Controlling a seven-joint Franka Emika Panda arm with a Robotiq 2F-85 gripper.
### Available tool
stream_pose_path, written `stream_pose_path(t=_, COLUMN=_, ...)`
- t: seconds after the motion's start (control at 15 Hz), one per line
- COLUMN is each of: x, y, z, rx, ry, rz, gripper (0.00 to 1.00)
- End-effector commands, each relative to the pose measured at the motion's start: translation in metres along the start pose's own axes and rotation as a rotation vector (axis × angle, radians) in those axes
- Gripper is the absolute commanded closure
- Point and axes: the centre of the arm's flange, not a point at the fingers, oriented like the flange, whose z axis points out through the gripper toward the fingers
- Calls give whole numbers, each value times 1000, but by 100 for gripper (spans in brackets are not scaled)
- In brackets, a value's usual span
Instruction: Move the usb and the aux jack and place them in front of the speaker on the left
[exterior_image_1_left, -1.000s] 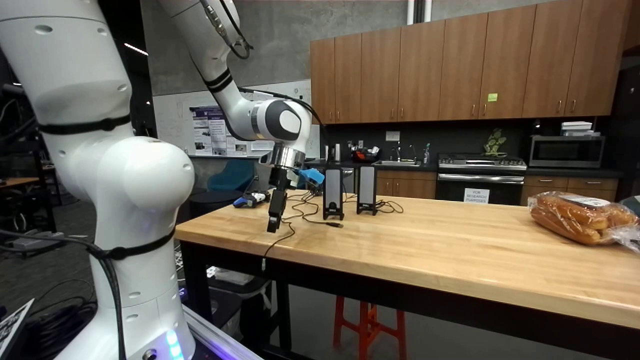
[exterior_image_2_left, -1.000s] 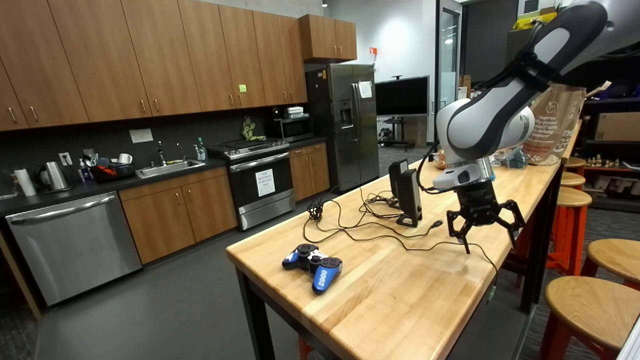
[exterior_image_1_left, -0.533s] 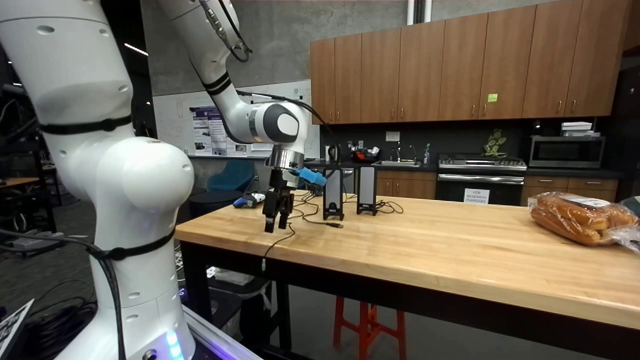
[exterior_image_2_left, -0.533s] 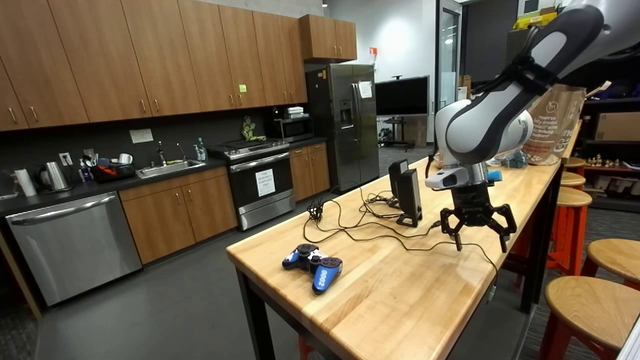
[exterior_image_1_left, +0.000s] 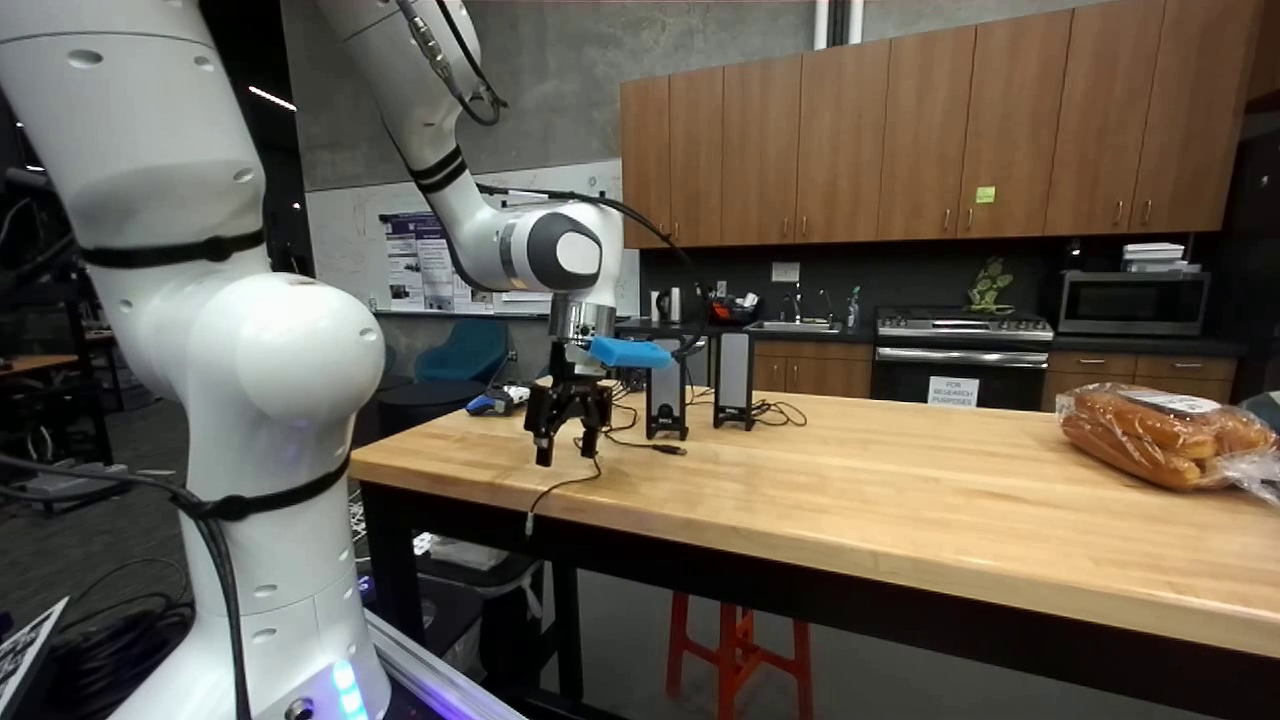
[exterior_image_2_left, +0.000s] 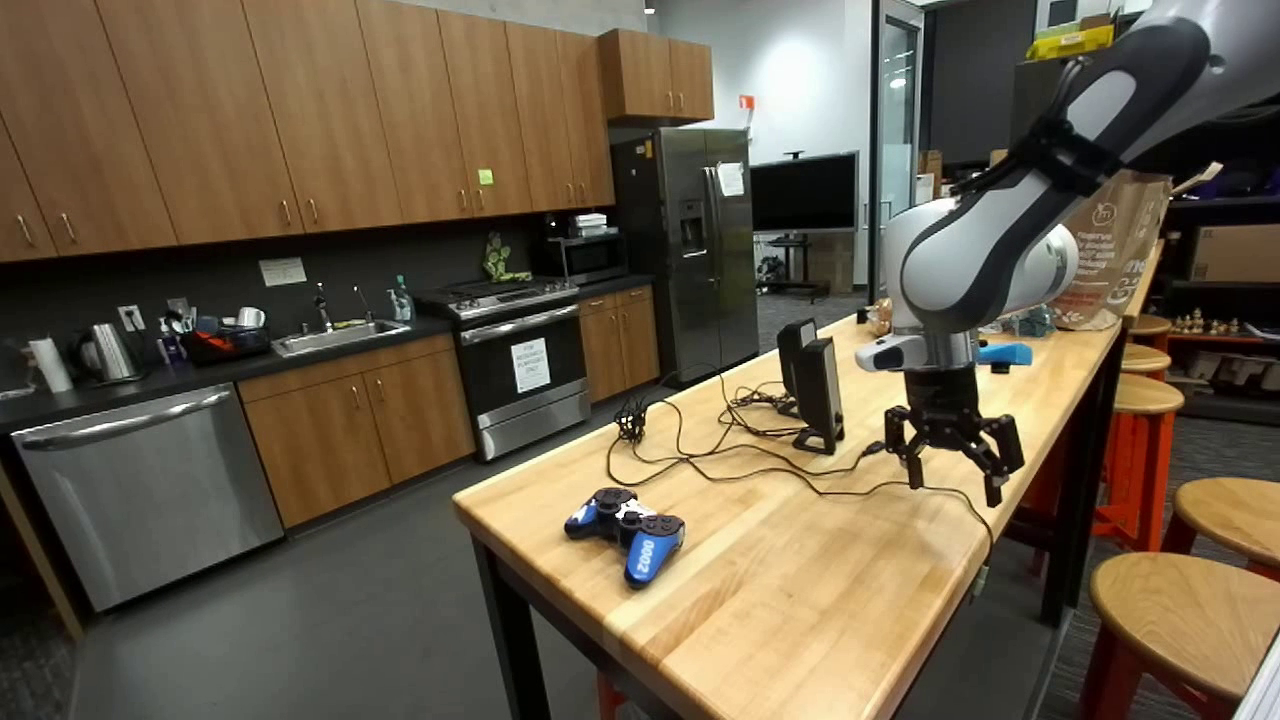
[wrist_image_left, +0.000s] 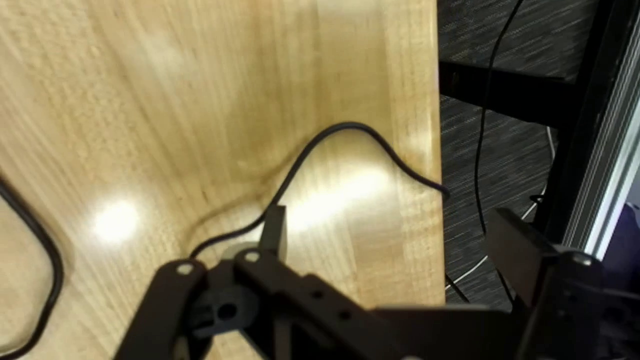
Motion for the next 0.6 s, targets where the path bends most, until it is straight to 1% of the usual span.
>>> stream_pose_path(t=0.0, x=-6, y=-10, z=-4, rx=-55, ry=79, rz=49, gripper=0)
stream_pose_path(t=0.13, x=1, y=-17, z=-7, rx=-71, ry=110, rz=70, gripper=0)
stream_pose_path(t=0.27, x=2, y=-18, z=-6, rx=-86, ry=97, rz=111, gripper=0)
stream_pose_path(t=0.53, x=8, y=-17, z=-2, rx=-106, ry=88, rz=144, gripper=0)
